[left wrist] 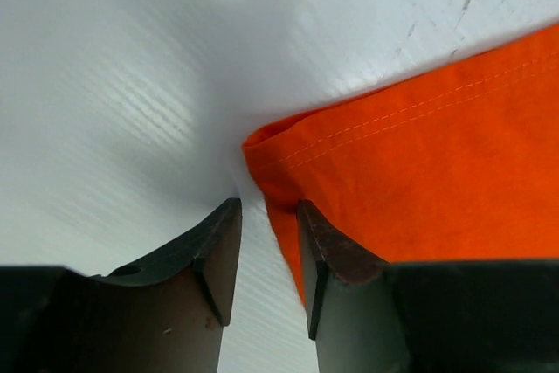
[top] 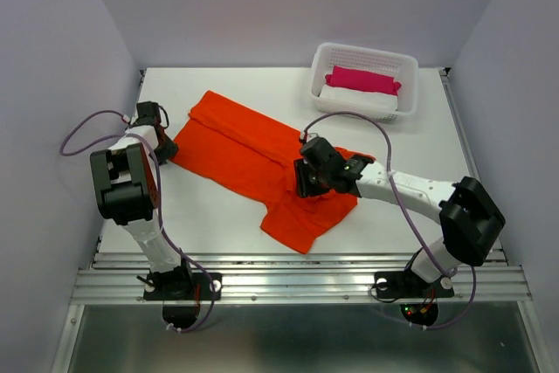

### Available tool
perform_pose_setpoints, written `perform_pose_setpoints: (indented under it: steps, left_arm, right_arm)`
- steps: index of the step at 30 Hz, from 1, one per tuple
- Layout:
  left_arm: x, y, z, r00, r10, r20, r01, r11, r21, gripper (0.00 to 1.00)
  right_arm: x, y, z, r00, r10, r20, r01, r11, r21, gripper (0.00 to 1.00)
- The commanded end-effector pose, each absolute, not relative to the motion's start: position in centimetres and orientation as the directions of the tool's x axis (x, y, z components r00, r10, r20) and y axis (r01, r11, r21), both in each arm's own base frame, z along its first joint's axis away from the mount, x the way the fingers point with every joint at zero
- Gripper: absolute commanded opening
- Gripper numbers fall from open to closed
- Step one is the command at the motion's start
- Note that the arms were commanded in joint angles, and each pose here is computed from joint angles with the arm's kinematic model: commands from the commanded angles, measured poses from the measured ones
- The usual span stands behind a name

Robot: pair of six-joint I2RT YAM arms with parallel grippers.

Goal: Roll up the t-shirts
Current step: Fold the T-shirt at the center of the board.

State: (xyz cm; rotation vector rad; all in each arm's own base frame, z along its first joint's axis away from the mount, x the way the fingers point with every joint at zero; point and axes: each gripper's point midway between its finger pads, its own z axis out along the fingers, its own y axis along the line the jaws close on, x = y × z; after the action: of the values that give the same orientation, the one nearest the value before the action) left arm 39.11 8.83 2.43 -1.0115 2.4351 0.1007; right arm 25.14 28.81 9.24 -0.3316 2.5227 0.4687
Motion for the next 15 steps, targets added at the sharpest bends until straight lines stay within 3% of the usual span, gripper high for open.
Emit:
perform_pose_setpoints:
  steps: [1,4,9,15]
  left_arm:
    - [40.7,8.9,2.4,-0.591,-0.647,-0.481,-0.675,0.724,-0.145,0.39]
    - [40.9,9.0,2.4,-0.59,-0.647,-0.483,-0.674,0.724,-0.147,0.31]
    - [40.9,8.8,2.7,-0.598,-0.64,-0.482,-0.666,0.732,-0.146,0.0]
    - [41.1,8.7,4.1,-0.59,-0.636,-0.497,-0.656,0.737,-0.164,0.0]
  right_arm:
    - [22.9,29.6,9.9,-0.806,-0.175,-0.565,-0.378,0.887,0.265,0.43]
    - [21.0,29.7,9.0,-0.794,-0.234,-0.561,-0.415,0.883,0.22,0.43]
    - [17.9,29.2,6.9,-0.759,-0.347,-0.551,-0.48,0.87,0.113,0.45]
    - [15.2,29.6,5.3,-0.695,-0.47,-0.544,-0.562,0.827,0.004,0.49]
